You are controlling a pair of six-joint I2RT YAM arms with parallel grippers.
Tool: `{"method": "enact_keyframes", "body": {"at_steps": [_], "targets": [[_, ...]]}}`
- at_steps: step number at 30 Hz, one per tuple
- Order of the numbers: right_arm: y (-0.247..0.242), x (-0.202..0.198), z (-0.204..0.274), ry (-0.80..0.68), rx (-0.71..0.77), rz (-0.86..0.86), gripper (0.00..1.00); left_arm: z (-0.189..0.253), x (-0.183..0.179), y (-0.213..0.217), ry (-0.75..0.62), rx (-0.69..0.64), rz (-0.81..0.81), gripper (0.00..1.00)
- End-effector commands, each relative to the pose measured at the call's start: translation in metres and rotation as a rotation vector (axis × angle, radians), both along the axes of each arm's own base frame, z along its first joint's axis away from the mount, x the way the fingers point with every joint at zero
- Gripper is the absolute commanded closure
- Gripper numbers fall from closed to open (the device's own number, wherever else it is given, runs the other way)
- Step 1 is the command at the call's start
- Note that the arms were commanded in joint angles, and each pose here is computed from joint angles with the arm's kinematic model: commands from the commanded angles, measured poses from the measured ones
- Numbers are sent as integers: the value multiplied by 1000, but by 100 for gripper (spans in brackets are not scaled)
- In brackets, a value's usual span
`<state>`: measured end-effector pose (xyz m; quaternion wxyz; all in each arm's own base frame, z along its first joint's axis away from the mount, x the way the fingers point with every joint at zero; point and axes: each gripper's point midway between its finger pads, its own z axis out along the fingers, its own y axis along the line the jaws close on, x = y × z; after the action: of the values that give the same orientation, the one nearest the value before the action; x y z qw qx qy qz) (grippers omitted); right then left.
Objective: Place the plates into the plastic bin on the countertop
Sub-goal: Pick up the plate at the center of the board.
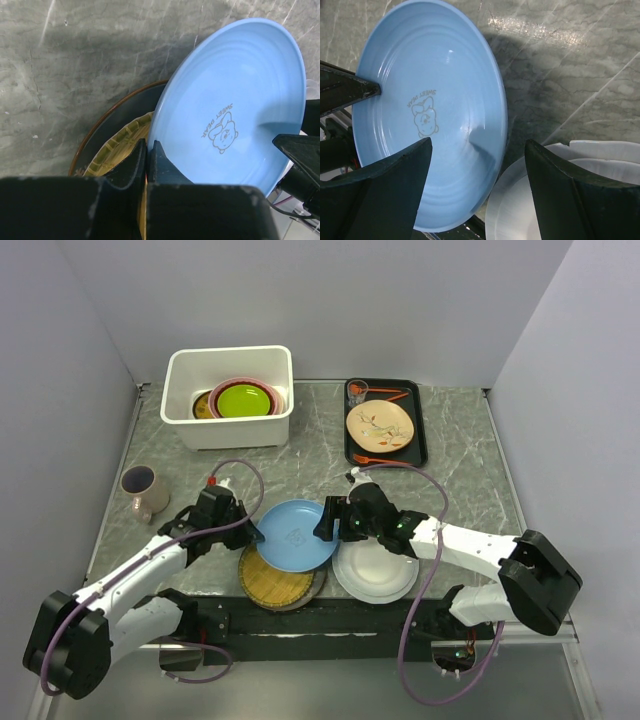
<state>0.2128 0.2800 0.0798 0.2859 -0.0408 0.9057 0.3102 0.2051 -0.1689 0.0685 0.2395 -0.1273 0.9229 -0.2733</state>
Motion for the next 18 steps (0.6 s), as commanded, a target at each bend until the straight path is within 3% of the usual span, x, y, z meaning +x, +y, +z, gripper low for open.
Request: {"method": "enact_keyframes", "body": {"at_steps": [1, 18], "targets": [[4, 11, 22, -59, 38, -17, 18, 26, 14, -4, -81, -15, -1, 99], [1, 9, 31, -74, 51, -24, 18, 25, 28, 6, -94, 64, 55, 99]]}}
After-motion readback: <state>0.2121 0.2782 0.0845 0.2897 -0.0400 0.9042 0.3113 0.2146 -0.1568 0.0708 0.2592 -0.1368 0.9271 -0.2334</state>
